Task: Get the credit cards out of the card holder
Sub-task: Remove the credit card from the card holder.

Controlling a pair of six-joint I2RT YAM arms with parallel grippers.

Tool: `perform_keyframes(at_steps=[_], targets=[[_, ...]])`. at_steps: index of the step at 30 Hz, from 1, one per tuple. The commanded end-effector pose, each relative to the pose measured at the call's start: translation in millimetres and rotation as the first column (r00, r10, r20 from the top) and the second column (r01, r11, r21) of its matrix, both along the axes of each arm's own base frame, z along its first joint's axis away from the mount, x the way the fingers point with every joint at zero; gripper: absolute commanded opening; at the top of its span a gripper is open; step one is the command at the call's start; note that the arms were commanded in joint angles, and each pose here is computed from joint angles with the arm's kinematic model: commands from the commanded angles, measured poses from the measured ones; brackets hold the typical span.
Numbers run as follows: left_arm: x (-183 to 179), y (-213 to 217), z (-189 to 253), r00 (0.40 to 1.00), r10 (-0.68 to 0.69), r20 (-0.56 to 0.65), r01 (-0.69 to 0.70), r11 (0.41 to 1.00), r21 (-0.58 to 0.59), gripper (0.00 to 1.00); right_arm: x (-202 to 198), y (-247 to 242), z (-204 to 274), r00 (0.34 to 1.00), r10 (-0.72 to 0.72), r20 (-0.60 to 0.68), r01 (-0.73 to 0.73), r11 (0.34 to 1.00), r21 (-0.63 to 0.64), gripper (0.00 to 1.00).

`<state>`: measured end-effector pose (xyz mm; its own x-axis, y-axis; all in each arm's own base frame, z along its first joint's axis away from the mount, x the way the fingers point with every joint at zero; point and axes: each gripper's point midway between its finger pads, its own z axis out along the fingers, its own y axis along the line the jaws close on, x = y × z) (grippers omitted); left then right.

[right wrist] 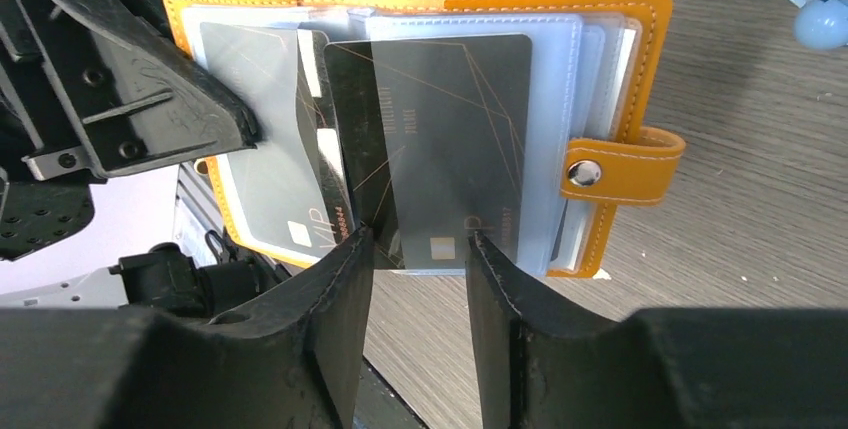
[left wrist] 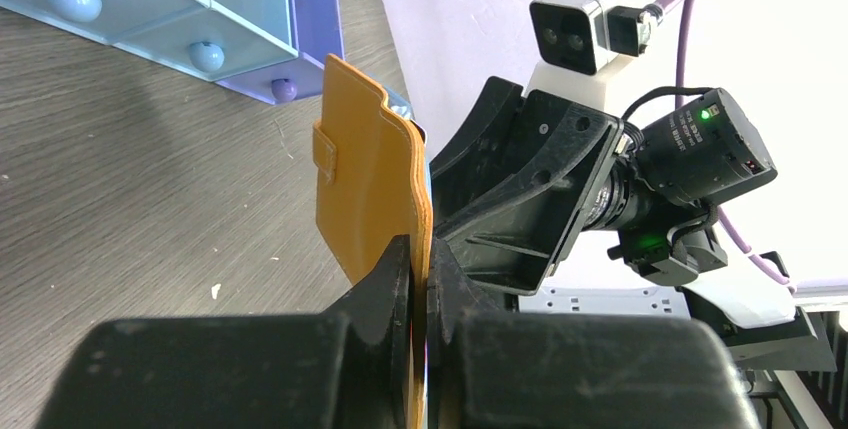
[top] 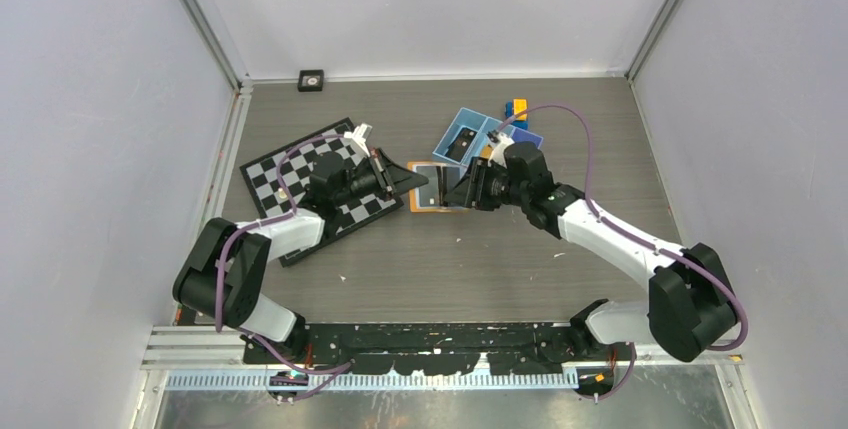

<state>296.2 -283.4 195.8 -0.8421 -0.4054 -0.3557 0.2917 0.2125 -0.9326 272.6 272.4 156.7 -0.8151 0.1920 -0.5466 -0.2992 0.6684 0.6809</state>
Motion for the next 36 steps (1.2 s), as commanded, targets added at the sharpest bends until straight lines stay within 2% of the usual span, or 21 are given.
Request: perform_keyframes(at_steps=[1, 9, 20, 29, 31, 33, 36], targets=[[-10.6, -4.5, 32.7, 0.994, -0.051, 0.099, 0.057, 0.997, -0.061, 0.00, -3.5, 17.3, 45.6, 0.992, 0.058, 0.115, -0.075, 0.986, 0.146, 0.46], [-12.3, -6.5, 37.0, 0.993, -0.067, 0.096, 0.076, 0.992, -0.100, 0.00, -4.9, 21.1, 55.1, 0.991, 0.085, 0.102, -0.109, 0.958, 0.264, 0.49], [-15.3, -9.3, 48.5, 0.988, -0.107, 0.107, 0.125, 0.975, -0.182, 0.00, -1.6, 23.1, 54.3, 0.993, 0.108, 0.057, -0.121, 0.931, 0.344, 0.47], [-11.6, -5.8, 49.5, 0.989, -0.108, 0.104, 0.128, 0.967, -0.218, 0.00, -1.8, 19.4, 72.8, 0.989, 0.134, 0.059, -0.146, 0.857, 0.493, 0.13], [-11.4, -6.1, 49.0, 0.989, -0.110, 0.101, 0.131, 0.966, -0.223, 0.00, -2.9, 21.1, 76.7, 0.987, 0.147, 0.063, -0.158, 0.842, 0.516, 0.07], [-11.0, -6.3, 47.9, 0.989, -0.109, 0.099, 0.129, 0.966, -0.222, 0.06, -3.4, 21.8, 79.5, 0.986, 0.154, 0.069, -0.167, 0.833, 0.528, 0.01], [-10.4, -6.3, 46.3, 0.990, -0.108, 0.092, 0.126, 0.967, -0.221, 0.22, -3.9, 20.7, 82.6, 0.986, 0.148, 0.080, -0.167, 0.828, 0.535, 0.01]])
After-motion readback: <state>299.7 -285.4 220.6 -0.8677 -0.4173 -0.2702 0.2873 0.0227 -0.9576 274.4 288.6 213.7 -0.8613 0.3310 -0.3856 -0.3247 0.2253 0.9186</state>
